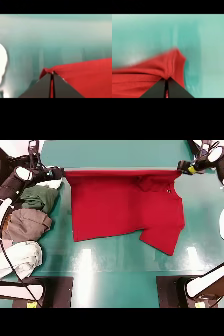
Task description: Fold the shirts.
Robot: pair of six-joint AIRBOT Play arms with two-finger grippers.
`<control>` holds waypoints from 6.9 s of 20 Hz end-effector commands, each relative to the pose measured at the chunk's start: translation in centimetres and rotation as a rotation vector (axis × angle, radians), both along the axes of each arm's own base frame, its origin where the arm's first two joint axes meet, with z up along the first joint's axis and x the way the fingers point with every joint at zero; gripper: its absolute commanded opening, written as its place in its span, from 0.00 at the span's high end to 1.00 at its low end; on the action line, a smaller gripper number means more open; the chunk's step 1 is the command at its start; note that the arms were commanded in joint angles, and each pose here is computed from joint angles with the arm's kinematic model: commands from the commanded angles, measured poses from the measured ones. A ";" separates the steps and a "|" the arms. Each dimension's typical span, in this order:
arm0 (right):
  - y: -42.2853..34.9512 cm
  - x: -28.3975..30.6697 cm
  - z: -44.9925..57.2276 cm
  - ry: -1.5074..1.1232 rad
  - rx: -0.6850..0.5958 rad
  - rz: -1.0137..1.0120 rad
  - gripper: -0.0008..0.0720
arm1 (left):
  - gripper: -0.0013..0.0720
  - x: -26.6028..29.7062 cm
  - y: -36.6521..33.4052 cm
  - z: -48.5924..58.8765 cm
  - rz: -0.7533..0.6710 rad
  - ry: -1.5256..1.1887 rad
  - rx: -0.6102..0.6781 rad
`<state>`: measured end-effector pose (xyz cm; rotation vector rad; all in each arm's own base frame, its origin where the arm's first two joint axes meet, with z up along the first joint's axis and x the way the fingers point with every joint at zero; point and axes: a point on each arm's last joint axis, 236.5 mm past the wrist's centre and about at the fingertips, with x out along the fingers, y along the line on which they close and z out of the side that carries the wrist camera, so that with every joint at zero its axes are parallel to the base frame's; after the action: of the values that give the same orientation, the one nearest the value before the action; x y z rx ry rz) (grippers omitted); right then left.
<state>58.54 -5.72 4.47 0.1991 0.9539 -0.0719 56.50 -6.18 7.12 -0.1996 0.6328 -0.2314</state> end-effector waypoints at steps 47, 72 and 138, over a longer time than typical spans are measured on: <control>2.0 -23.2 1.5 0.397 0.331 0.028 0.46 | 0.95 -27.3 -7.7 -14.6 -0.191 0.733 -0.260; 3.4 -33.6 -13.2 0.530 0.579 -0.201 0.39 | 0.95 -29.3 -6.4 -11.2 -0.350 0.838 -0.101; -0.7 -17.8 -6.0 0.491 0.545 0.088 0.03 | 0.94 -12.4 -3.5 -3.7 -0.116 0.488 -0.079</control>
<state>42.41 -5.06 -0.33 0.5734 1.3934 0.2031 45.74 -8.10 3.84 -0.3267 1.0552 -0.2673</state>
